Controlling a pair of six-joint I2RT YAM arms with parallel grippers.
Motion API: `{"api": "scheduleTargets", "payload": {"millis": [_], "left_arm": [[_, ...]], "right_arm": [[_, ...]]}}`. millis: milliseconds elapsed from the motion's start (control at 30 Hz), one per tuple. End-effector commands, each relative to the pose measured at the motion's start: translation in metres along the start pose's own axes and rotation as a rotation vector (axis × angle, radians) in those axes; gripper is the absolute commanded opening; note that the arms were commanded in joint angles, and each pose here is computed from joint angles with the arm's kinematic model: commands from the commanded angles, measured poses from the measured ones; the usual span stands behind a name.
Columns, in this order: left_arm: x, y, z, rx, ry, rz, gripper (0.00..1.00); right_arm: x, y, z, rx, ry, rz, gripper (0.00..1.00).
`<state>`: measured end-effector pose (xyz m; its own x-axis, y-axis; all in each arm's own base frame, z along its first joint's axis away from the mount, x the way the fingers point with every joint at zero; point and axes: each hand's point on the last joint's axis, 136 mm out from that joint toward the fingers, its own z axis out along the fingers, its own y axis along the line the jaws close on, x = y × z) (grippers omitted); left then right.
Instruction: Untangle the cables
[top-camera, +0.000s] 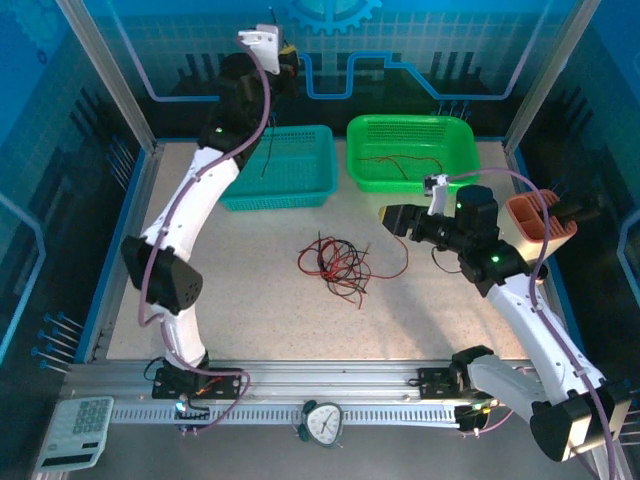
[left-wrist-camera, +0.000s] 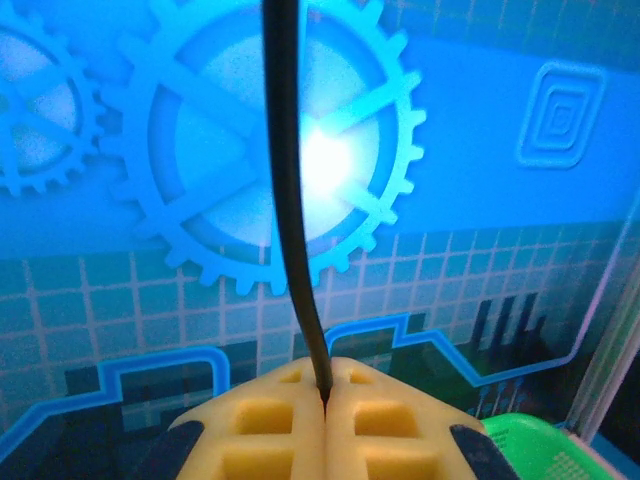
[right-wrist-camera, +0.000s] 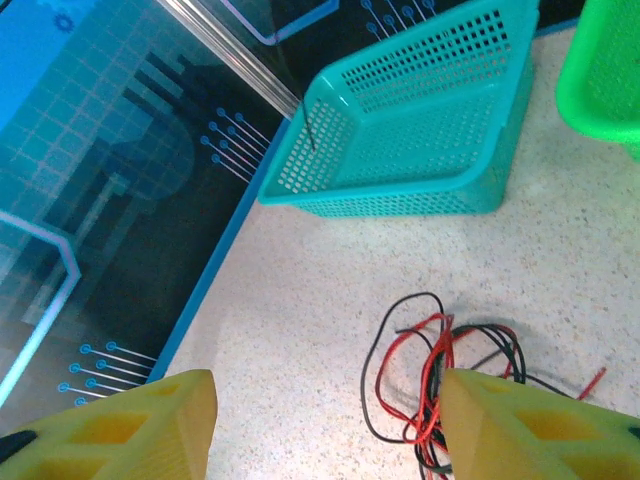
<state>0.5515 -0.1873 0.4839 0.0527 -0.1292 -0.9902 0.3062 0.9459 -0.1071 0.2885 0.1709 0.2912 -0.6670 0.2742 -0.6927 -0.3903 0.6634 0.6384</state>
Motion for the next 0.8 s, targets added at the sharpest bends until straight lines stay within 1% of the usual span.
{"api": "scheduleTargets", "payload": {"millis": [0,100,200,333,433,533,767], "left_arm": [[0.002,0.005,0.017,-0.018,-0.023,0.043,0.0],[0.036,0.011,0.028,-0.027,0.045,0.052,0.0],[0.071,0.022,0.03,-0.041,0.113,0.015,0.0],[0.128,0.032,0.021,-0.049,0.214,-0.055,0.0],[0.163,0.036,0.007,-0.052,0.287,-0.076,0.0],[0.189,0.044,-0.008,-0.071,0.345,-0.084,0.0],[0.216,0.076,-0.033,-0.158,0.459,-0.043,0.0]], "right_arm": [[0.005,-0.009,-0.005,0.041,0.003,-0.029,0.63],[0.007,-0.013,-0.007,0.062,0.003,-0.042,0.64],[0.007,-0.014,-0.005,0.064,0.009,-0.045,0.65],[0.011,-0.018,-0.003,0.071,0.02,-0.039,0.65],[0.014,-0.022,-0.002,0.086,0.027,-0.04,0.65],[0.014,-0.024,-0.001,0.092,0.031,-0.042,0.65],[0.015,-0.028,0.004,0.098,0.039,-0.038,0.65]]}}
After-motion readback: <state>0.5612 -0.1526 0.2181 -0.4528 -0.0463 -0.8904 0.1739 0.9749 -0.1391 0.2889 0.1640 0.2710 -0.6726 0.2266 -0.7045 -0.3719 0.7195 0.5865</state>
